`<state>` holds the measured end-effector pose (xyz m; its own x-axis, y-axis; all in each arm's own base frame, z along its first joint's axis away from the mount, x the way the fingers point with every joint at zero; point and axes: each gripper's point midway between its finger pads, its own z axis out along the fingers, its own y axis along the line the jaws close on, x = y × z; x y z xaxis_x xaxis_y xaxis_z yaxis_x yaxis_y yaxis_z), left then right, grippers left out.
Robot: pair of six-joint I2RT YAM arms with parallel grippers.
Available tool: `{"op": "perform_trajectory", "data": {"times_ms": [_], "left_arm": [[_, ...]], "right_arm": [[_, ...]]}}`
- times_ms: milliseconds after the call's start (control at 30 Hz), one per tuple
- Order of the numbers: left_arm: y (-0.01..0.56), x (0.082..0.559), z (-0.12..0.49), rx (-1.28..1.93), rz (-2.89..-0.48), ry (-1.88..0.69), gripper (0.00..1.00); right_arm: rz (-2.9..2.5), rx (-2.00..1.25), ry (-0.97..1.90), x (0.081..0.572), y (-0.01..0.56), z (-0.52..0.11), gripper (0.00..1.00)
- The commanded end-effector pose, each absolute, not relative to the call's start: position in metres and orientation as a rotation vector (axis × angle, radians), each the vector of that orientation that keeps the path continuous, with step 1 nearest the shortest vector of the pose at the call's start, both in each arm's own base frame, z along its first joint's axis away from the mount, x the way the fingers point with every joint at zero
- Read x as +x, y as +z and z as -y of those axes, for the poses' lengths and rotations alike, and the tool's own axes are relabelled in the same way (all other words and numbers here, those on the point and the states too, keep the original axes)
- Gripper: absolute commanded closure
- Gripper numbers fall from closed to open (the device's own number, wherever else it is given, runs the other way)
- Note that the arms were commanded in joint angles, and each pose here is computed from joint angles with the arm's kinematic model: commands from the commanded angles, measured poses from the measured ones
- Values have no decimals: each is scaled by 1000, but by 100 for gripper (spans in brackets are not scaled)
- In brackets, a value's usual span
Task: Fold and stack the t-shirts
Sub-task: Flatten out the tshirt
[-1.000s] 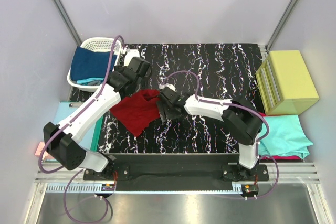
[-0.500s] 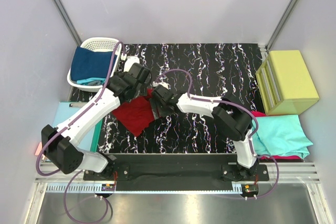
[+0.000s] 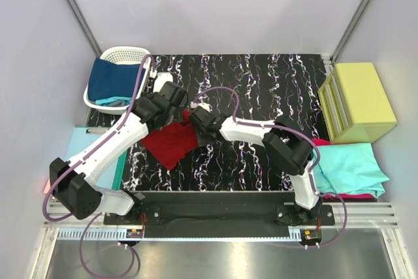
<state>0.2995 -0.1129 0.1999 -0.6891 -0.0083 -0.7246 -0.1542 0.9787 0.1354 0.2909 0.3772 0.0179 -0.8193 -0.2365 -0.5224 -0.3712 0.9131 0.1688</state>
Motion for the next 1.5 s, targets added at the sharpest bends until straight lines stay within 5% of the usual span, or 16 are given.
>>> {"op": "perform_trajectory", "data": {"times_ms": [0, 67, 233, 567, 833, 1467], "left_arm": [[211, 299, 112, -146, -2276, 213, 19], [208, 299, 112, -144, -2280, 216, 19], [210, 297, 113, -144, -2274, 212, 19], [209, 295, 121, -153, -2280, 174, 19], [234, 294, 149, -89, -2230, 88, 18], [288, 310, 174, -60, -2105, 69, 16]], "right_arm": [[-2594, -414, 307, 281, 9, -363, 83], [-2580, -397, 292, 283, 14, -359, 100], [-2483, -363, 247, 293, 54, -346, 100], [-2074, -268, 245, 353, 291, -312, 100], [-1868, -207, 244, 355, 415, -286, 100], [-1574, -84, 393, 298, 556, -214, 100]]}}
